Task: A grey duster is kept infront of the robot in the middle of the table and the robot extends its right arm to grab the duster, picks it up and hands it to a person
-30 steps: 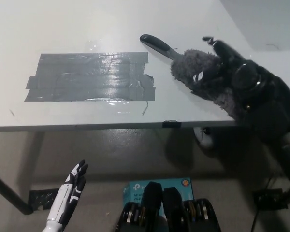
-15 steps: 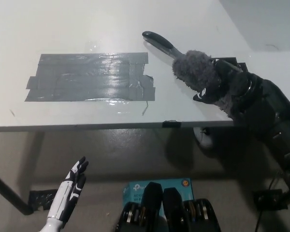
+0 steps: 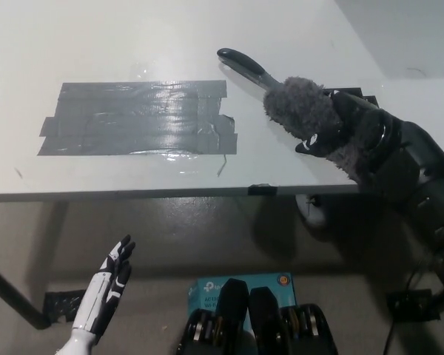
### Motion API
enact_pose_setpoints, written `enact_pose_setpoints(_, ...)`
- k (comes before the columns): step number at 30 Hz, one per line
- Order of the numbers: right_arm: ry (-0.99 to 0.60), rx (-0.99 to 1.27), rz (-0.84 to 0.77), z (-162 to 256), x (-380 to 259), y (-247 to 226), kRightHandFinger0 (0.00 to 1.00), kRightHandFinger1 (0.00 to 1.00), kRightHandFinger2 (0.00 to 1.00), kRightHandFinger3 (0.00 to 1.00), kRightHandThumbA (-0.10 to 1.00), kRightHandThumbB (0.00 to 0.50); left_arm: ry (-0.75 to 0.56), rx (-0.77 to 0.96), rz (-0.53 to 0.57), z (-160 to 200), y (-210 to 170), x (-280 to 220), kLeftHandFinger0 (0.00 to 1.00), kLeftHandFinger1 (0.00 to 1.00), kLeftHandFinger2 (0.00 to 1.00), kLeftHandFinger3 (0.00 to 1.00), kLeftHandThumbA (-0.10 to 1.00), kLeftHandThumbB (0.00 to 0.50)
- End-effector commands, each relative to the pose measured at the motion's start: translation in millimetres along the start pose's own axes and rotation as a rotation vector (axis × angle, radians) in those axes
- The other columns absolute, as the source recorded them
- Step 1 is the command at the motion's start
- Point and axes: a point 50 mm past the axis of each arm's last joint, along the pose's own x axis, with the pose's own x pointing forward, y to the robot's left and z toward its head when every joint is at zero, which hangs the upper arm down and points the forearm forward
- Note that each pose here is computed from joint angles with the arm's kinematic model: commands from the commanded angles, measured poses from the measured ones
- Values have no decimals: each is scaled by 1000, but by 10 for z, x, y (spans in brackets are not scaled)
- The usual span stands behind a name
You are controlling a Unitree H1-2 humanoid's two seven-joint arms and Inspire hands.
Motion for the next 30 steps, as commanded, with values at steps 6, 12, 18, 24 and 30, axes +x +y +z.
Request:
enact_pose_setpoints(6, 19, 63, 39, 56, 7, -44, 563, 647, 836, 1000, 160, 275, -59, 23, 8, 111, 127, 103, 1000, 1000, 1000, 1000, 1000, 303)
enact_pose_setpoints(12, -70, 75, 54, 42, -9, 12, 718, 817, 798, 805, -100, 267, -75, 30, 7, 119, 129, 143, 1000, 1000, 1000, 1000, 1000, 294)
enact_pose_setpoints(18, -86, 68, 42, 34, -2, -15, 803, 861, 766, 468, -100, 261, -75, -2, 7, 125, 148, 166, 1000, 1000, 1000, 1000, 1000, 300)
enact_pose_setpoints(24, -97, 69, 45, 3, -3, -24, 507, 536, 541, 566, -100, 233, -69, -11, 8, 122, 139, 172, 1000, 1000, 1000, 1000, 1000, 290)
enact_pose_setpoints(30, -125, 138, 71, -20, -4, 7, 154, 285, 395, 359, -100, 207, -68, -28, 4, 119, 141, 177, 1000, 1000, 1000, 1000, 1000, 289)
